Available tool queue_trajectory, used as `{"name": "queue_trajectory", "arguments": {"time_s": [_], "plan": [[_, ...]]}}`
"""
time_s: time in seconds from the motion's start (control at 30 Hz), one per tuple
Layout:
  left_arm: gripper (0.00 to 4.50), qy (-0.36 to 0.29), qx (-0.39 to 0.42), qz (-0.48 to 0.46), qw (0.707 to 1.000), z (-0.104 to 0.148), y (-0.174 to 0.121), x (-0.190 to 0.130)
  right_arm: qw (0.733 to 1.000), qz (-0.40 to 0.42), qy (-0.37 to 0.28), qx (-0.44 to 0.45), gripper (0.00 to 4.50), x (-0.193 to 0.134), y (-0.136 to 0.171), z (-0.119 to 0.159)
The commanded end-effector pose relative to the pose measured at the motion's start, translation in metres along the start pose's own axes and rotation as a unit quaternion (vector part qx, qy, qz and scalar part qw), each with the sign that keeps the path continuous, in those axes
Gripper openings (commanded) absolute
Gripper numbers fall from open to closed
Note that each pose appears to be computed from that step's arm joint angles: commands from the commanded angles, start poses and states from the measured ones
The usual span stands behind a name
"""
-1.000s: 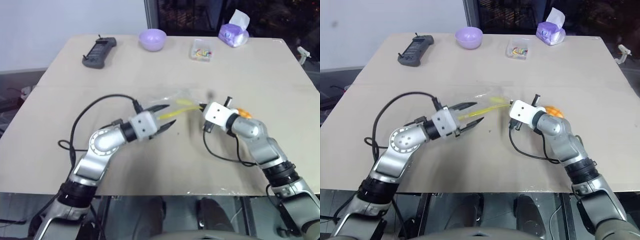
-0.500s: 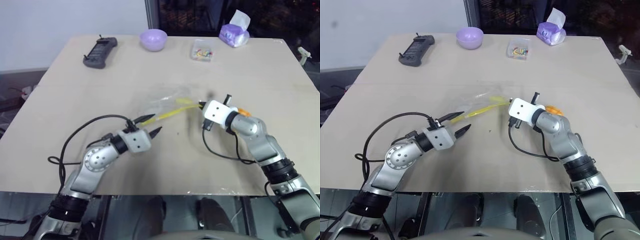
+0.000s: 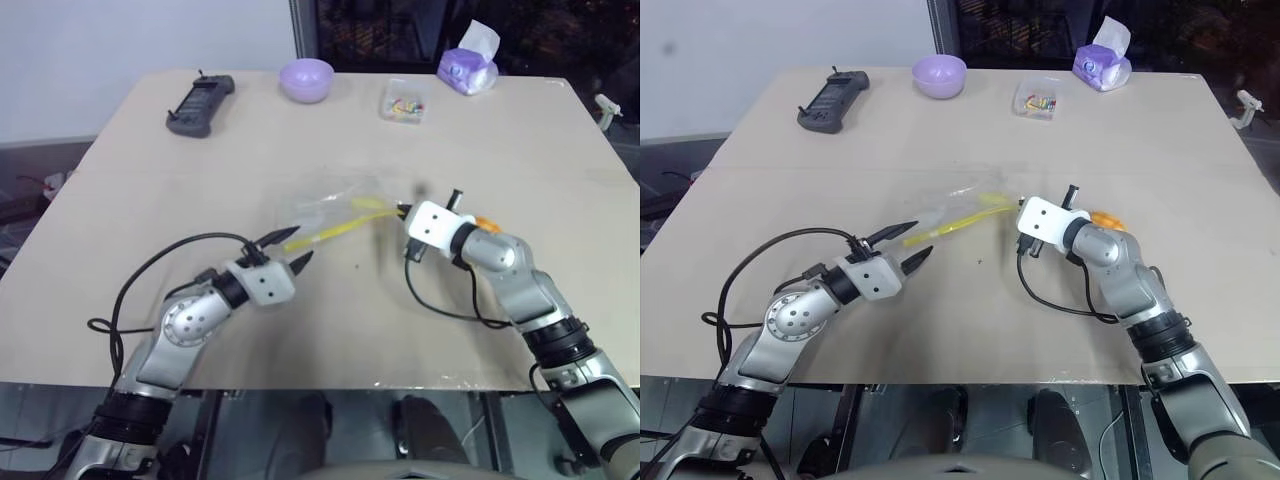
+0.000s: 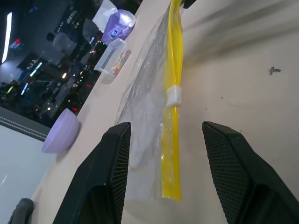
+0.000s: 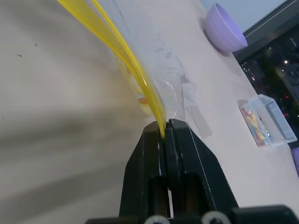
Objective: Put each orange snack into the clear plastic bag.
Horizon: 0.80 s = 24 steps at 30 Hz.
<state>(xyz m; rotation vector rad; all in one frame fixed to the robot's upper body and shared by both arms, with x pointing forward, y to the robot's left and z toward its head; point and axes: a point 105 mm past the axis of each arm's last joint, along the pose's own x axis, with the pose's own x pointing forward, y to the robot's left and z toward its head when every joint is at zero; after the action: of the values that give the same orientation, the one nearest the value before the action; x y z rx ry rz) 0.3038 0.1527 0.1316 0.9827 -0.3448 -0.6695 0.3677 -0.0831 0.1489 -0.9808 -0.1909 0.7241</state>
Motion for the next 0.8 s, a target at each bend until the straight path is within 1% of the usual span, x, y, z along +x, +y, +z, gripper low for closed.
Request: {"name": "queue_trajectory", "arguments": {"time_s": [0.03,0.2,0.23,0.3,0.37,0.43,0.6,0.73,0.8], "plan": [[2.56,-0.008,0.018,0.011,1.000,0.003,0.007,-0.002,1.000,-0.018,-0.017,-0.009,0.00,-0.003,-0.009,0.009],[2.56,-0.005,0.028,0.016,0.999,0.001,0.012,0.001,1.000,-0.019,-0.018,-0.009,0.00,-0.003,-0.010,0.010],[2.32,-0.005,0.028,0.016,0.999,0.001,0.013,0.001,1.000,-0.019,-0.018,-0.009,0.00,-0.003,-0.009,0.010],[1.62,-0.007,0.029,0.017,0.999,0.000,0.013,0.001,1.000,-0.019,-0.017,-0.009,0.00,-0.003,-0.009,0.010],[0.76,-0.008,0.029,0.017,0.999,0.001,0.013,0.001,1.000,-0.019,-0.017,-0.008,0.00,-0.003,-0.009,0.010],[0.03,-0.009,0.030,0.015,0.999,0.000,0.012,0.001,1.000,-0.019,-0.017,-0.008,0.00,-0.003,-0.009,0.009],[0.03,-0.013,0.035,0.020,0.999,0.001,0.013,0.002,1.000,-0.019,-0.017,-0.007,0.00,-0.003,-0.008,0.010],[0.03,-0.015,0.041,0.027,0.999,0.002,0.015,0.004,0.999,0.003,-0.037,0.019,0.00,-0.004,0.000,0.016],[0.00,-0.015,0.042,0.029,0.999,0.002,0.016,0.005,0.999,0.008,-0.044,0.020,0.60,-0.006,0.003,0.018]]}}
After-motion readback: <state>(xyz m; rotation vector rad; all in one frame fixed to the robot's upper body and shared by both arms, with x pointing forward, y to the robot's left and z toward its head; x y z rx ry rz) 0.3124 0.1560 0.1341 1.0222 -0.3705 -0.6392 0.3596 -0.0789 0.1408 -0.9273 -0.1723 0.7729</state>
